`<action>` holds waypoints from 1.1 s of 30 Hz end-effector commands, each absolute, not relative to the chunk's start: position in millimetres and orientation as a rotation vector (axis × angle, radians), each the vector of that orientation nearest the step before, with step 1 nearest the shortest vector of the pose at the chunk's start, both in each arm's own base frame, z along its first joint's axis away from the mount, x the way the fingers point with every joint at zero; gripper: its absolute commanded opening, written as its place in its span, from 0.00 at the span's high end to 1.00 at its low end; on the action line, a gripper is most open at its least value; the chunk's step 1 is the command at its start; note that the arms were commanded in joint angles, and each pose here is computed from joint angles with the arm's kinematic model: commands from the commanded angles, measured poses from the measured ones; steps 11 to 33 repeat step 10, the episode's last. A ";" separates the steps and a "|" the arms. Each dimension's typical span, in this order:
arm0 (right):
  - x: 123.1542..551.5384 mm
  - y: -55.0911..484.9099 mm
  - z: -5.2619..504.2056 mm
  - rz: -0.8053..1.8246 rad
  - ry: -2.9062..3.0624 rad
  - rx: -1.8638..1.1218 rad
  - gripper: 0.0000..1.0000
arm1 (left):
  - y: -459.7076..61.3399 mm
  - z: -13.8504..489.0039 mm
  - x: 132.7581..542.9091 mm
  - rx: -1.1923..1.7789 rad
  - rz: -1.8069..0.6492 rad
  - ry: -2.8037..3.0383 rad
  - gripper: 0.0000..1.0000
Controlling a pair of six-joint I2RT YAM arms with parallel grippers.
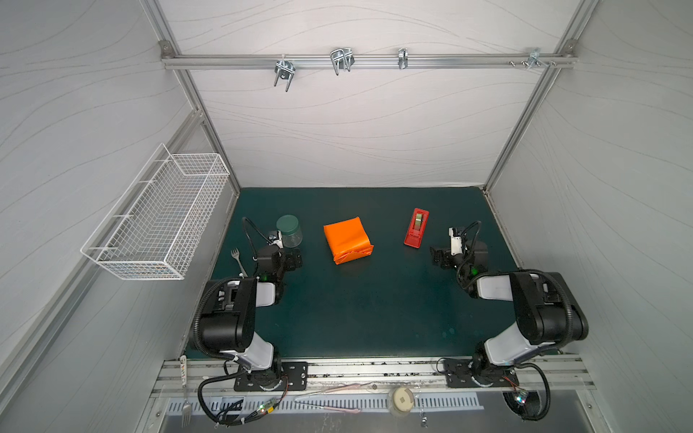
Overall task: Wrap a gift box in wrapping paper
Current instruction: Reset both arms
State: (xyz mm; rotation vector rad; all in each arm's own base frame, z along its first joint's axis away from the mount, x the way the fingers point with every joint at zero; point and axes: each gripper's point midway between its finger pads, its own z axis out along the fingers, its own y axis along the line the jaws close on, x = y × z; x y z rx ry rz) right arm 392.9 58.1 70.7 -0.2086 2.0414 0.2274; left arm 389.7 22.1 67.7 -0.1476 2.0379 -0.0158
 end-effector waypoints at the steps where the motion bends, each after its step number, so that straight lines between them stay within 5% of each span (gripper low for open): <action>1: 399.0 60.2 83.0 0.267 1.987 -0.222 0.01 | 20.7 89.4 402.9 -0.130 -0.015 1.969 0.00; 33: 398.9 59.3 83.3 0.267 1.983 -0.221 0.01 | 20.4 91.9 403.8 -0.126 -0.016 1.948 0.00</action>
